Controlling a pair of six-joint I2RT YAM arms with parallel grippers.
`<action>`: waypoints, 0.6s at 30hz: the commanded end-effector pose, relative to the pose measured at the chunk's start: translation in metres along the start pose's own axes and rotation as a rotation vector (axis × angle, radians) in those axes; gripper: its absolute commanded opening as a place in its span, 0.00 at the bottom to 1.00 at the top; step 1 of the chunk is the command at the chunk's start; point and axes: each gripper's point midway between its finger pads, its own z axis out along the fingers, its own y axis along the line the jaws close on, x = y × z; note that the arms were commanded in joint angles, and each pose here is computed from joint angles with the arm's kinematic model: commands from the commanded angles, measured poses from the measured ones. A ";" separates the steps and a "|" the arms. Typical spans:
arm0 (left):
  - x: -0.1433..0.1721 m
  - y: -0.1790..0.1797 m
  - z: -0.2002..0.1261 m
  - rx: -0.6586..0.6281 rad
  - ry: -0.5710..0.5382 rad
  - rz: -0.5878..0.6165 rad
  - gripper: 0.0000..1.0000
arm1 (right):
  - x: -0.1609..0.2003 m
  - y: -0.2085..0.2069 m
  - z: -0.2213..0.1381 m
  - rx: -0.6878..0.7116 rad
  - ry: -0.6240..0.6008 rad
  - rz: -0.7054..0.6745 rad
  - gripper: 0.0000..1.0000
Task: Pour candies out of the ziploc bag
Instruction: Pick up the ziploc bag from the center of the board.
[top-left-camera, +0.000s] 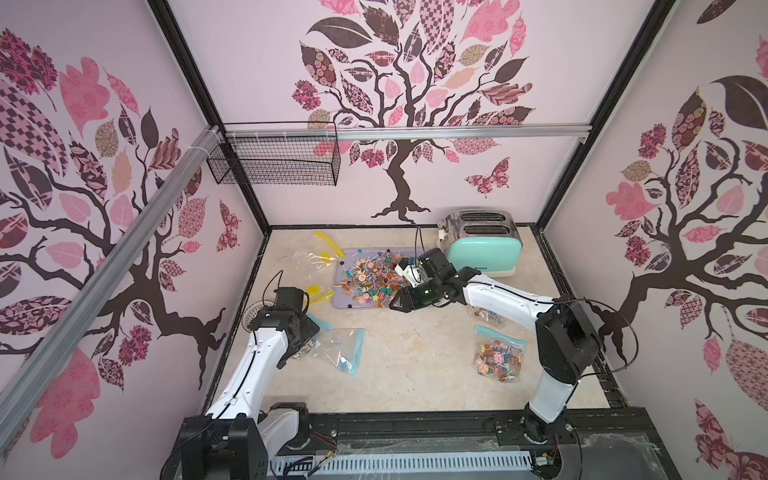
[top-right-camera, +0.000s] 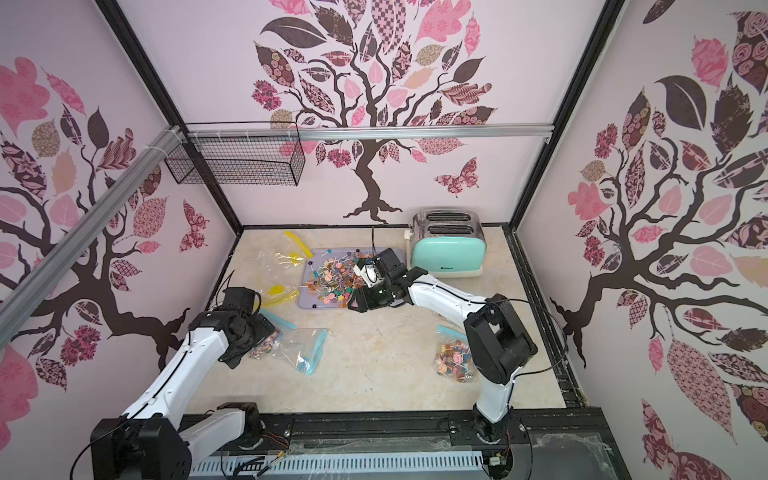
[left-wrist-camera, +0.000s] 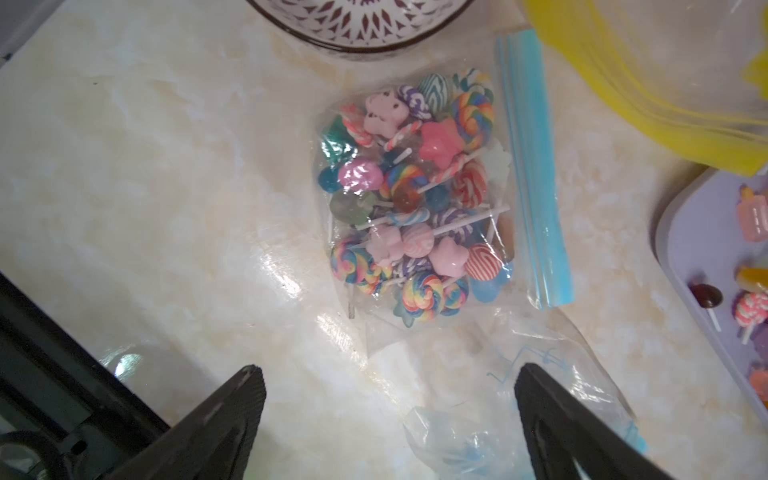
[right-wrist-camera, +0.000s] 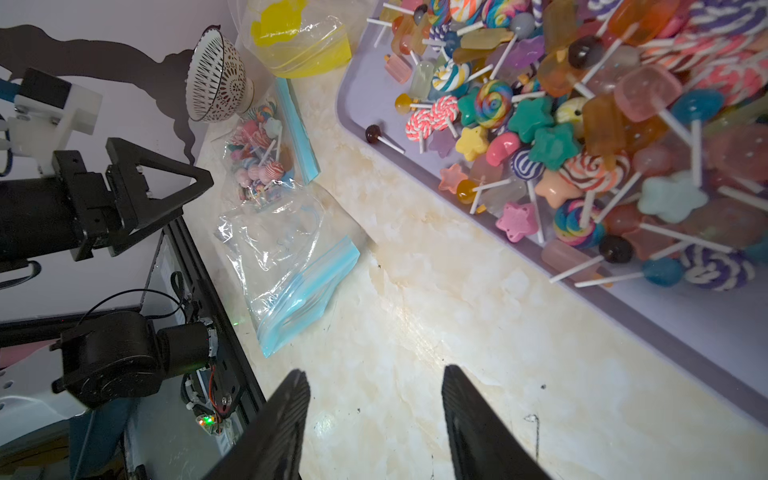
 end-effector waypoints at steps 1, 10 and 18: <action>-0.008 -0.024 0.010 0.101 -0.008 0.013 0.98 | 0.009 -0.005 0.006 0.009 0.023 -0.014 0.56; -0.013 -0.004 0.044 0.028 0.053 -0.071 0.98 | 0.018 -0.018 0.017 0.028 0.051 0.006 0.55; -0.002 -0.010 0.070 0.049 0.108 -0.076 0.68 | 0.023 -0.023 0.023 0.037 0.072 0.025 0.55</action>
